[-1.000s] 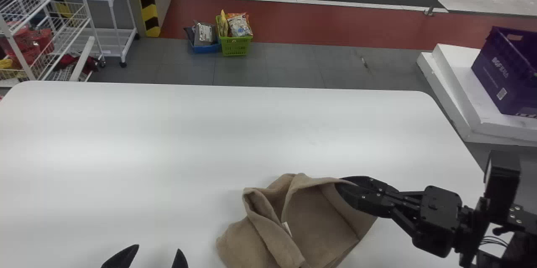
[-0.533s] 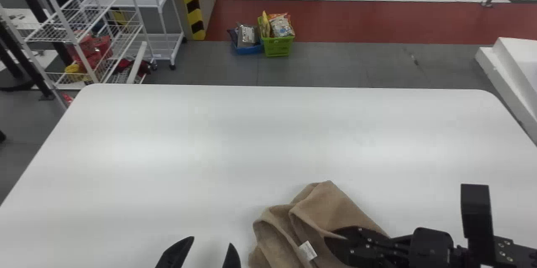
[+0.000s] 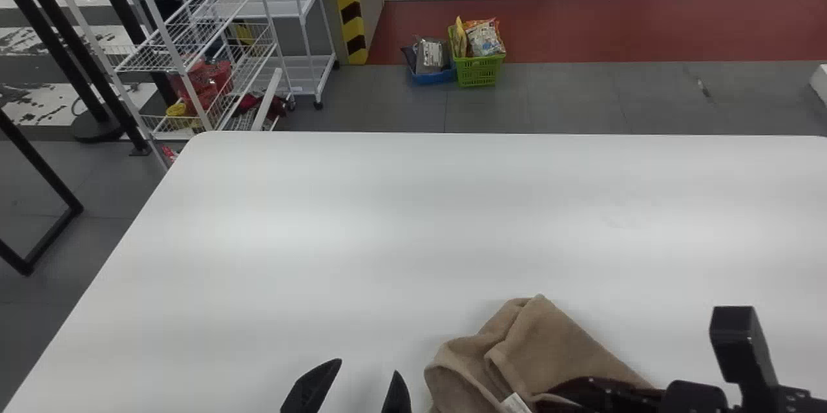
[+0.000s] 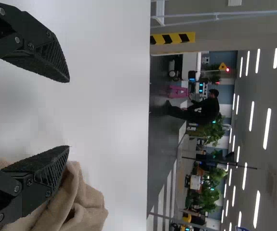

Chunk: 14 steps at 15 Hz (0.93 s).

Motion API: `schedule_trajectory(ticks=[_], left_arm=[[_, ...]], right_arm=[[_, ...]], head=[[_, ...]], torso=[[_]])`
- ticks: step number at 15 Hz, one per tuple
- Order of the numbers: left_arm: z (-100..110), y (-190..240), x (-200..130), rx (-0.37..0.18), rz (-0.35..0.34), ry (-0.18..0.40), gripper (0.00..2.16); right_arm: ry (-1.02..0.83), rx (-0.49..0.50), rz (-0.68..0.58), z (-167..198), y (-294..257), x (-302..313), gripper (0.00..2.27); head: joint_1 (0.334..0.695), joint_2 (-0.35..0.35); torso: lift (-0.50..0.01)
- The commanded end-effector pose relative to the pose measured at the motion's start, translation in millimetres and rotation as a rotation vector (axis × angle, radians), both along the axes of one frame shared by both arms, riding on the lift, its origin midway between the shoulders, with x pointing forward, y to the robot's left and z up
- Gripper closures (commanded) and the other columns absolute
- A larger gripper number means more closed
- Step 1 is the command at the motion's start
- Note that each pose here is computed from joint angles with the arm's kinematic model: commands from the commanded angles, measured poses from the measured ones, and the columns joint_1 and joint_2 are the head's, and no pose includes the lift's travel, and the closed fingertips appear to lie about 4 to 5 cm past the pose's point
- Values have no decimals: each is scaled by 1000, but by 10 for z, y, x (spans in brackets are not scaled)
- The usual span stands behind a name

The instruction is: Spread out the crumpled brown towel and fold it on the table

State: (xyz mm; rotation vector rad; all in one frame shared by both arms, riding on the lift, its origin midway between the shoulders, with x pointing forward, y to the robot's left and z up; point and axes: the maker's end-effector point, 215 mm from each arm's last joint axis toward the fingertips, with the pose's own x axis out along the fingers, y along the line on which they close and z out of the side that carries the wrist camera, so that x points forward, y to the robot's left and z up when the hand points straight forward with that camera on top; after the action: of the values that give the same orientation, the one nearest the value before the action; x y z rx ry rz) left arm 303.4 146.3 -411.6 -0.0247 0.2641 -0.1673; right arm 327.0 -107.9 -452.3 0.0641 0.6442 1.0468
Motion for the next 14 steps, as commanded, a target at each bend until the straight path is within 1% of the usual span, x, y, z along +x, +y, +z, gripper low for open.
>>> schedule_trajectory(ticks=[1, 3, 4, 5, 7, 9, 11, 12, 13, 14], left_arm=[[40, 4, 15, -3, 2, -9, 407], [35, 18, 21, -3, 7, -8, 407], [-3, 32, 31, 4, 8, -2, 407], [-14, 34, 32, 5, 8, -1, 407], [-8, 26, 40, 9, 5, 0, 407], [-67, 35, 44, 25, 0, 22, 407], [-76, 27, 60, 27, -10, 26, 407], [-85, 23, 63, 26, -14, 27, 407], [-96, 52, 87, 31, -12, 25, 407], [-123, 94, 102, 32, -7, 29, 407]], right_arm=[[-59, 44, -29, 205, -237, 76, 22], [-177, 169, -82, 730, -566, 106, 46], [-210, 200, -125, 940, -762, 132, 46], [-212, 211, -161, 1074, -913, 135, 46], [-69, 273, -267, 1215, -1158, 34, 56], [67, 324, -314, 1396, -1122, -143, 66], [174, 362, -342, 1436, -1061, -280, 70], [218, 370, -363, 1419, -1070, -333, 167], [226, 365, -371, 1396, -1094, -363, 576], [236, 359, -379, 1357, -1115, -396, 1082]], head=[[695, 75], [695, 47], [695, 28], [695, -19], [695, -72], [695, -116], [695, -136], [695, -135], [695, -133], [695, -133]], torso=[[-127], [-127], [-127], [-127], [-127], [-127], [-127], [-127], [-127], [-127]])
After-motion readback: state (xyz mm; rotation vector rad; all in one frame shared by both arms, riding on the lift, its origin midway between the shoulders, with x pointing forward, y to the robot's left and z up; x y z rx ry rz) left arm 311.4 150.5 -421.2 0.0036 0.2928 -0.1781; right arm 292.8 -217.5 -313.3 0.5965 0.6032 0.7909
